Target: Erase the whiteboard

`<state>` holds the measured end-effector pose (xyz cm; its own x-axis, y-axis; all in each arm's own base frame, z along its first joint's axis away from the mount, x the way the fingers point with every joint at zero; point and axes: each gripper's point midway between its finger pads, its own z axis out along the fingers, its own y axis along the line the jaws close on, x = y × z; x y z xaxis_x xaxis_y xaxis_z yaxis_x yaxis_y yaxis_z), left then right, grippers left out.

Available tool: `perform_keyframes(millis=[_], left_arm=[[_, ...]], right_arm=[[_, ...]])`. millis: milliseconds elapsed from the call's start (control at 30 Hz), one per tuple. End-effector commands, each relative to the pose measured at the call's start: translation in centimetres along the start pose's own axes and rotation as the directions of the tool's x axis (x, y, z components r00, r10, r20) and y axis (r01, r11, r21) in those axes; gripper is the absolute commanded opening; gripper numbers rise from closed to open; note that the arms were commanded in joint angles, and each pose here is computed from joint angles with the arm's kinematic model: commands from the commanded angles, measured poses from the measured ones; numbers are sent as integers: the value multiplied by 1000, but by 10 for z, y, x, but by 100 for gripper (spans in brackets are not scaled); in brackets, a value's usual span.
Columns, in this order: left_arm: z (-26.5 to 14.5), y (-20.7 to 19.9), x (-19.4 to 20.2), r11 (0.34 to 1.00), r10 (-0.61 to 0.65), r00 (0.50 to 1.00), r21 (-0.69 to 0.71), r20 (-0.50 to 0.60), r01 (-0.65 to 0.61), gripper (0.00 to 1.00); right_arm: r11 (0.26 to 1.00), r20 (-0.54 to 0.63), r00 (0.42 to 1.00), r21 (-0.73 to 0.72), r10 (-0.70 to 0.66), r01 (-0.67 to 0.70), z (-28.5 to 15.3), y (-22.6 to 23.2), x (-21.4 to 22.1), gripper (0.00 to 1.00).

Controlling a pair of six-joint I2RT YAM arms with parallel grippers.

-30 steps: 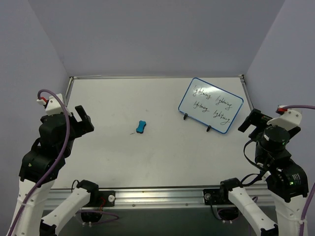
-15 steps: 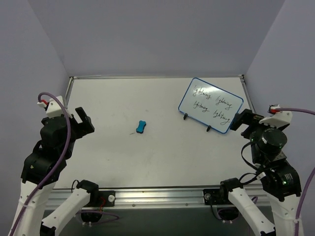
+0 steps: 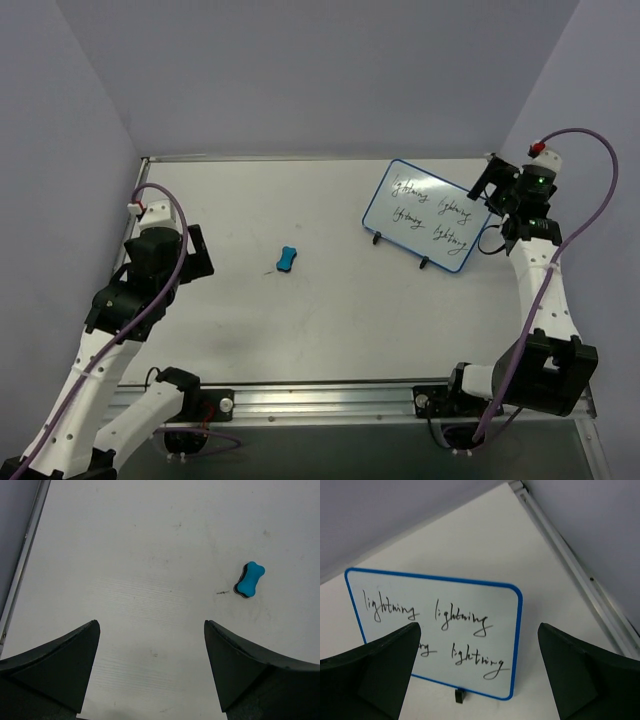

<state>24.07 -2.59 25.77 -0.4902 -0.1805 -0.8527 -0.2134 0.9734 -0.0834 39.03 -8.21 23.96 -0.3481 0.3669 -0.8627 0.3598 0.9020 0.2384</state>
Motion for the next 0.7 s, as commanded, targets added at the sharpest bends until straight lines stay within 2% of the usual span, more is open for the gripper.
perform_keyframes(millis=[0, 100, 167, 300, 500, 600, 667], left_arm=[[-5, -12, -16, 997, -44, 997, 68, 62, 40, 94], [-5, -15, -14, 996, -29, 998, 90, 55, 24, 94], [-4, -17, -13, 995, -23, 998, 96, 53, 18, 94], [-6, -27, -10, 992, 15, 999, 125, 49, -21, 94], [-14, -30, -7, 989, 50, 996, 134, 74, -60, 94], [-16, -36, -6, 984, 56, 995, 163, 77, -68, 94], [-16, -38, -4, 983, 62, 995, 170, 74, -74, 94]], right_arm=[[997, 274, 962, -61, -23, 41, -18, 21, -84, 100], [991, 308, 945, -34, -113, 130, -18, 10, -83, 100], [993, 282, 953, -3, -115, 121, -12, -13, -77, 100], [994, 222, 975, -99, -28, 51, 6, -30, -57, 97], [986, 161, 986, -159, -32, 58, 31, -39, -23, 90], [968, 169, 986, -249, -1, 43, 38, -36, -18, 88], [954, 130, 991, -297, 8, 31, 48, -35, -5, 87]])
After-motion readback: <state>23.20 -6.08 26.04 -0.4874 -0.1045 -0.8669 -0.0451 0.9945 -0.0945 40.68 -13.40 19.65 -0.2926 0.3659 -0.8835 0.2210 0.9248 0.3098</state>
